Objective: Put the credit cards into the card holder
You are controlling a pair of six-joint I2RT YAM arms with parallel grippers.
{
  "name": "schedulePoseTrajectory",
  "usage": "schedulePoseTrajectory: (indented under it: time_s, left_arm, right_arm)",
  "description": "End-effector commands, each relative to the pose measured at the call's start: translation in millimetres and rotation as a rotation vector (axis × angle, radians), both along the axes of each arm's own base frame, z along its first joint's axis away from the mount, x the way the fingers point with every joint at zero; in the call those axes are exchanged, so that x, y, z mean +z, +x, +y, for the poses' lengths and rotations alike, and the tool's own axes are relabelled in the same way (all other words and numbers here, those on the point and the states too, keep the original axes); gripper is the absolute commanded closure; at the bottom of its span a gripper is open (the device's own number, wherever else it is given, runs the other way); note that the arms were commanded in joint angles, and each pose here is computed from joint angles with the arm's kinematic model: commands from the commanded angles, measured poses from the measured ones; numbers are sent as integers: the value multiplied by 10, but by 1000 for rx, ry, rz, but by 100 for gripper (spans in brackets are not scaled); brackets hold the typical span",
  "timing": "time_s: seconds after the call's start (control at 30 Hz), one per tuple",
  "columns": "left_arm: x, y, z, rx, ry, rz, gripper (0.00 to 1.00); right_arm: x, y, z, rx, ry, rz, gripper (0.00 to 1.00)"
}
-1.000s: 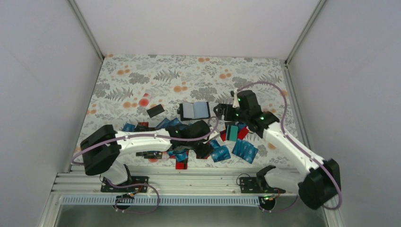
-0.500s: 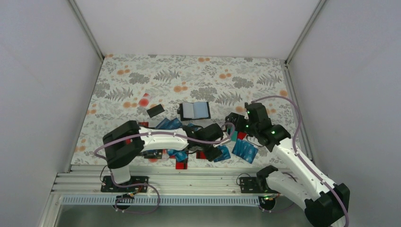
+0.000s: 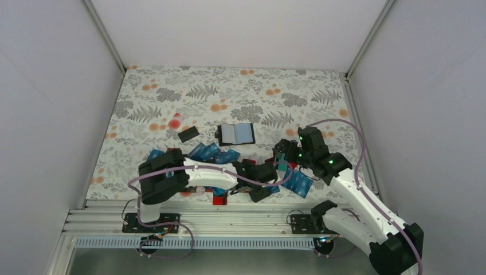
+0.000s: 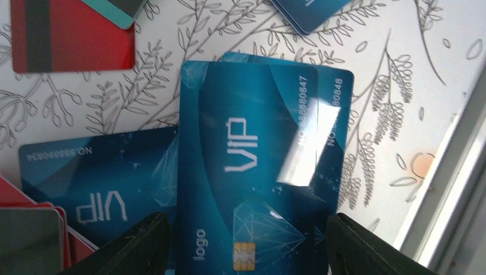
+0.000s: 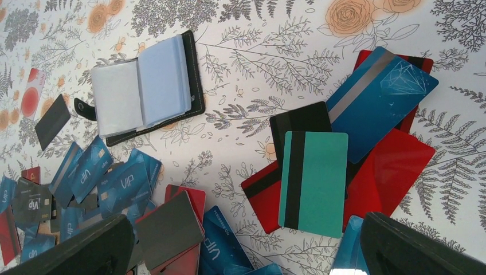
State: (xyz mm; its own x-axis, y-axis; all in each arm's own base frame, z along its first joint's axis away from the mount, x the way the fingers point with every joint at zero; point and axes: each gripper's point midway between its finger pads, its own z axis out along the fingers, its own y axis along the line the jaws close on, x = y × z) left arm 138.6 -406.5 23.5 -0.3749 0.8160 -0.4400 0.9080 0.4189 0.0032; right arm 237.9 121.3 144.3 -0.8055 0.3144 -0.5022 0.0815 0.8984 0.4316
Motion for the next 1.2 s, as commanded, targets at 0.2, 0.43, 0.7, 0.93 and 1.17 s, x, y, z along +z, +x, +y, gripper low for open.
schedulePoseTrajectory:
  time_s: [0.2, 0.43, 0.7, 0.93, 1.17]
  left_arm:
    - [-135, 48, 27, -4, 80, -93, 38]
    - [-89, 139, 125, 26, 89, -161, 55]
    - [-23, 240, 164, 70, 64, -190, 67]
    - [-23, 509, 346, 192, 35, -162, 87]
    - [140, 669, 446, 265, -56, -111, 97]
  right_arm:
    - [-8, 18, -8, -11, 5, -4, 0]
    - [-26, 24, -2, -8, 4, -1, 0]
    - [-77, 40, 32, 0, 11, 13, 0]
    - [-115, 53, 53, 9, 9, 21, 0]
    - [-193, 43, 128, 43, 23, 53, 0]
